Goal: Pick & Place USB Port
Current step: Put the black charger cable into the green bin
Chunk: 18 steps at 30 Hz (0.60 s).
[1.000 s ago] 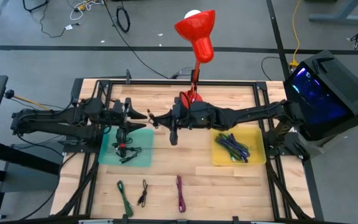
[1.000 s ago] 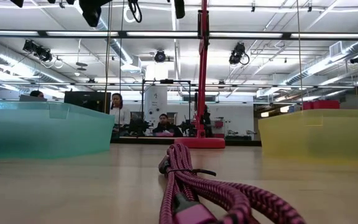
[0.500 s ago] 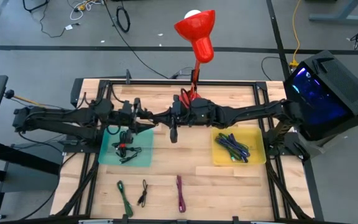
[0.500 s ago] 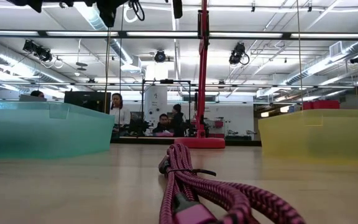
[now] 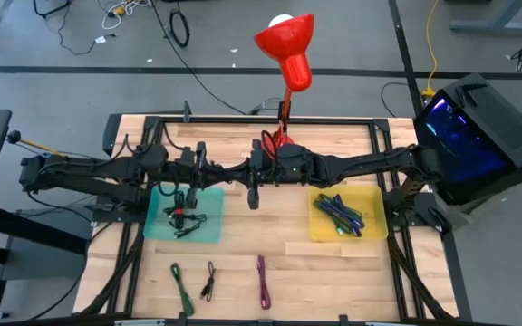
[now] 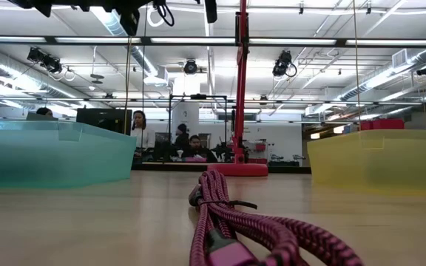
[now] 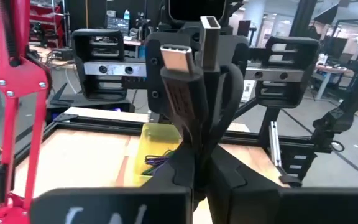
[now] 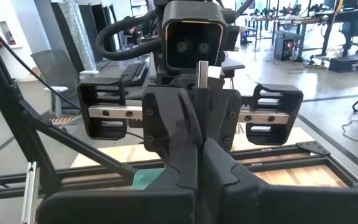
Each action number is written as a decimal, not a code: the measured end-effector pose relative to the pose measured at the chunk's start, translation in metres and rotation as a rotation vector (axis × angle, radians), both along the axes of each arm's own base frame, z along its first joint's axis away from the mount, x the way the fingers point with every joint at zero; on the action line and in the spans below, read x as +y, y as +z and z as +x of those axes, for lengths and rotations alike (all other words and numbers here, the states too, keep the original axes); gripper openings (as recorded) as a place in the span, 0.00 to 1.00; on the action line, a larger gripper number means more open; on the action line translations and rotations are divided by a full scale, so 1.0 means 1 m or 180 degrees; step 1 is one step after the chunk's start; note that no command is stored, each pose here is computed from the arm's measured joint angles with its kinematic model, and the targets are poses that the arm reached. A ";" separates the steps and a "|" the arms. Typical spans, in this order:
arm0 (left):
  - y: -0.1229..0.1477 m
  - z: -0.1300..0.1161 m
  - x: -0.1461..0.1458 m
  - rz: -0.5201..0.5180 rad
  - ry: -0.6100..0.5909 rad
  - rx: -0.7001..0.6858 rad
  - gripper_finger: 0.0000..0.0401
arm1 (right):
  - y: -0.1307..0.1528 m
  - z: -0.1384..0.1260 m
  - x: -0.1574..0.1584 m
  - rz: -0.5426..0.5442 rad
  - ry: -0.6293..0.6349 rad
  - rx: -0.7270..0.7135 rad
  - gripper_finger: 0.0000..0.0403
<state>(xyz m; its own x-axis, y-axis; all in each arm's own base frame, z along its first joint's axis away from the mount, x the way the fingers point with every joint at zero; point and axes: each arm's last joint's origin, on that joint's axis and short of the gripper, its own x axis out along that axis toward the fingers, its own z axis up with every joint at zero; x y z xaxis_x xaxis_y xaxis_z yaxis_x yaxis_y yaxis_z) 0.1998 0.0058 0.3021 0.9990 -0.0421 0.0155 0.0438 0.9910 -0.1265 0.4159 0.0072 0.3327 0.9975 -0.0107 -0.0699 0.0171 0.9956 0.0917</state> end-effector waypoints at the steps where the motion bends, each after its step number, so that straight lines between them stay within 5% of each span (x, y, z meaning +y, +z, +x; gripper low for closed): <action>1: 0.000 0.000 0.000 0.0004 0.0026 0.0014 0.05 | 0.000 0.000 0.000 -0.0011 -0.0005 0.0001 0.00; 8: -0.010 -0.002 0.002 -0.0043 0.0269 0.0402 0.03 | -0.006 0.000 -0.003 -0.0020 -0.0049 0.0136 0.07; 18: -0.046 -0.029 0.005 -0.0293 0.0785 0.1754 0.03 | -0.015 -0.003 -0.008 0.0034 -0.0114 0.0516 0.19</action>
<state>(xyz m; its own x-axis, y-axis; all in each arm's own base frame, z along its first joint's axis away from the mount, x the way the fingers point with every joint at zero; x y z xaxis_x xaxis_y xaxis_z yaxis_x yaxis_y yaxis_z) 0.1706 0.0108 0.2562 0.8411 0.1685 -0.5140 -0.2819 0.9475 -0.1507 0.4129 -0.0012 0.3178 0.9721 -0.0445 -0.2303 0.0681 0.9931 0.0954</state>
